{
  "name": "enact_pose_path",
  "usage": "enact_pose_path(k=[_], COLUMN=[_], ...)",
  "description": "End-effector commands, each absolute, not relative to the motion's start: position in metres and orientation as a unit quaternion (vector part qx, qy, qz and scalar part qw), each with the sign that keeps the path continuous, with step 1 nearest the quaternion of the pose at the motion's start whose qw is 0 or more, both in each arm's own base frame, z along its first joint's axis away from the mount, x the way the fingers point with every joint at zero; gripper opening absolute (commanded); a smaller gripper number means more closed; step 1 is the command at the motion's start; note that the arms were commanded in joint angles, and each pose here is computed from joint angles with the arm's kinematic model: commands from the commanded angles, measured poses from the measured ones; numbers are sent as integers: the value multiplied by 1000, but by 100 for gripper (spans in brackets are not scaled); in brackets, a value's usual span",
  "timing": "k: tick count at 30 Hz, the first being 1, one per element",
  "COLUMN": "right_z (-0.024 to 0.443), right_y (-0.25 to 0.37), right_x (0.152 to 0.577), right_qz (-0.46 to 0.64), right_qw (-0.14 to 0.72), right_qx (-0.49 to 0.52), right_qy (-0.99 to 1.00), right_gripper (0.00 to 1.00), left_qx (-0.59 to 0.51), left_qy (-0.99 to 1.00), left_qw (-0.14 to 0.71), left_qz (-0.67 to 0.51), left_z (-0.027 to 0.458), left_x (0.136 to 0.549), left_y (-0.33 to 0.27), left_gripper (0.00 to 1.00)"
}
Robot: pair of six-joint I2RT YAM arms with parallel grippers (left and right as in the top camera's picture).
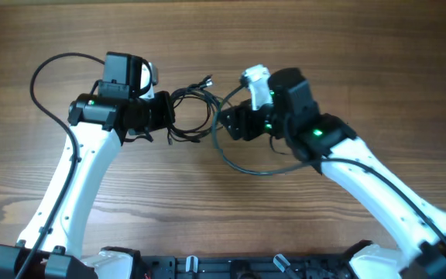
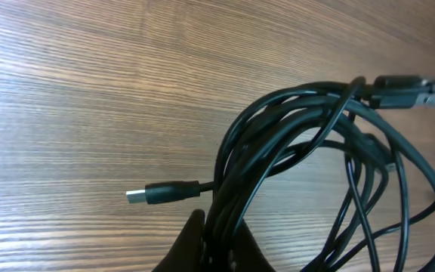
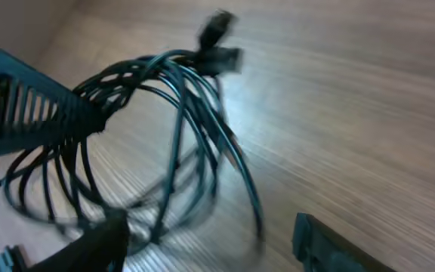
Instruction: Untangle cables
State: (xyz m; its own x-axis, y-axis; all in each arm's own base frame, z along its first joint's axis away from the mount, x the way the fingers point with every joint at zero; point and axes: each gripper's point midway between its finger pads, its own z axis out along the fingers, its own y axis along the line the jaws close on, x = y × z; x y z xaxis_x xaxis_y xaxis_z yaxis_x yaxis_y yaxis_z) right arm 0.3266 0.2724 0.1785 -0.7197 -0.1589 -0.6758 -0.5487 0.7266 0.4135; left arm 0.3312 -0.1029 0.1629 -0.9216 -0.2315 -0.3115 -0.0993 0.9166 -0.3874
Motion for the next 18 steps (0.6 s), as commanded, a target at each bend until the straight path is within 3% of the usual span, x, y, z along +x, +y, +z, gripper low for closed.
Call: enact_pose_path(k=[1, 4, 9, 10, 12, 18], right_z=[167, 163, 158, 153, 136, 105], right_y=[294, 297, 291, 284, 256, 188], right_x=[323, 323, 327, 331, 342, 343], right_qz=[354, 358, 338, 318, 250, 108], right_qw=[281, 274, 279, 280, 280, 255], right_qx=[-212, -212, -202, -187, -129, -26], right_qy=[867, 867, 876, 886, 918, 961], right_gripper=[69, 60, 4, 4, 4, 4], left_qx=[-68, -61, -56, -57, -61, -74], left_qy=[958, 957, 958, 959, 962, 968], left_qw=[190, 191, 188, 187, 187, 190], left_qz=[-205, -207, -208, -205, -192, -146], left_z=[176, 177, 176, 175, 173, 167], left_x=[329, 328, 327, 326, 325, 325], left_y=[-118, -122, -126, -125, -120, -104], left_gripper=[4, 4, 4, 4, 16, 18])
